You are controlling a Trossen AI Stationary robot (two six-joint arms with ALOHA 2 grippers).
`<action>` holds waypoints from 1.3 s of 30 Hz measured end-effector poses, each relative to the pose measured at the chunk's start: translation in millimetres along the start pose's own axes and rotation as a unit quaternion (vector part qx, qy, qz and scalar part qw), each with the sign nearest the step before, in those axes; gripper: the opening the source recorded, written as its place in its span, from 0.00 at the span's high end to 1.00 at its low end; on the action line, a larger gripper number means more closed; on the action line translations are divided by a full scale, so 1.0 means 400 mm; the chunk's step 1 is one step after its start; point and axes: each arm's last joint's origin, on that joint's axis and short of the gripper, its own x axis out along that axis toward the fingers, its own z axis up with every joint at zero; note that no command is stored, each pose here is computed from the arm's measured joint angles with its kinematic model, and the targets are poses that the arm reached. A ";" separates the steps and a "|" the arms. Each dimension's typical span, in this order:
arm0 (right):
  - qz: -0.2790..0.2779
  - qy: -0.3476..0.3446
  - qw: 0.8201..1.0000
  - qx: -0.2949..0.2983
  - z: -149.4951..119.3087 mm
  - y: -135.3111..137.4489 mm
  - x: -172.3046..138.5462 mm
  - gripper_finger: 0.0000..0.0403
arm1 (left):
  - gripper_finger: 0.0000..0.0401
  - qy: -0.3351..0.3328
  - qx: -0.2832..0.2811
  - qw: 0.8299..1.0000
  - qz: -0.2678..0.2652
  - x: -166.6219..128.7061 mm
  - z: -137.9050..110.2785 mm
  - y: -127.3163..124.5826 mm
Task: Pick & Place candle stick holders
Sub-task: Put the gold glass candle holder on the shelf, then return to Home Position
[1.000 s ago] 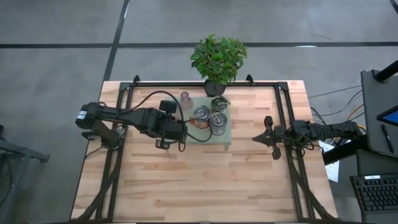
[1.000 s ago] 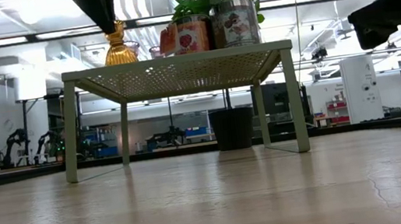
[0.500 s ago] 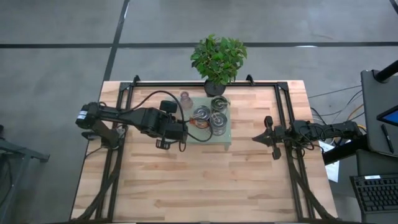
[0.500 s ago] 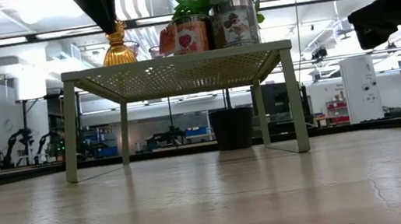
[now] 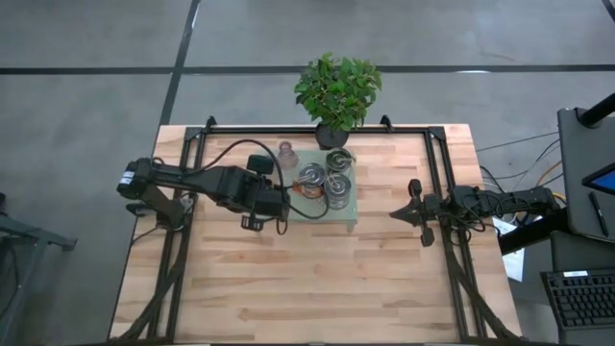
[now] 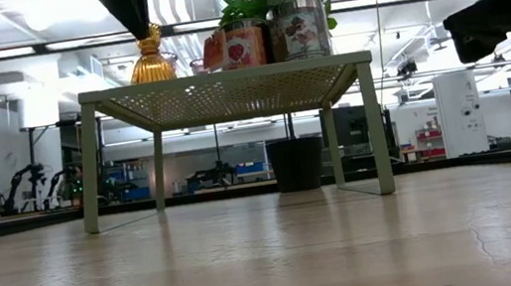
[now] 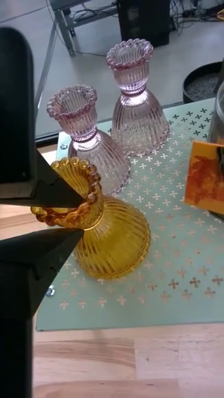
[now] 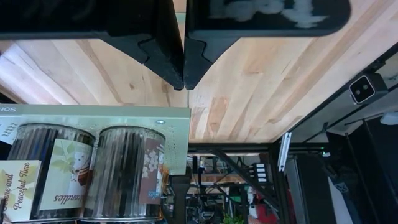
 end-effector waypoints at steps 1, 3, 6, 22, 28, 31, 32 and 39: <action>0.000 0.000 1.000 0.000 0.000 0.000 0.000 0.98 | 0.86 -0.001 -0.001 1.000 0.000 -0.002 0.000 0.001; 0.000 0.000 1.000 0.000 0.000 0.000 0.000 0.98 | 0.86 -0.003 -0.002 1.000 0.000 -0.004 0.001 0.002; 0.000 0.000 1.000 0.000 0.000 0.000 0.000 0.98 | 0.86 -0.004 -0.006 1.000 0.000 -0.005 0.001 0.003; 0.000 0.000 1.000 0.000 0.000 0.000 0.000 0.98 | 0.70 -0.011 -0.020 1.000 0.003 -0.016 0.001 0.007; 0.000 0.000 1.000 0.000 0.000 0.000 0.000 0.98 | 0.70 -0.045 -0.047 0.998 0.007 -0.060 0.006 0.032; 0.000 0.000 1.000 0.000 0.000 0.000 0.000 0.98 | 0.70 -0.061 -0.101 0.993 0.005 -0.086 0.001 0.046; 0.000 0.000 1.000 0.000 0.000 0.000 0.000 0.98 | 0.70 -0.064 -0.120 0.991 0.002 -0.093 -0.003 0.050; 0.000 0.000 1.000 0.000 0.000 0.000 0.000 0.98 | 0.83 -0.092 -0.156 0.983 -0.034 -0.153 -0.051 0.032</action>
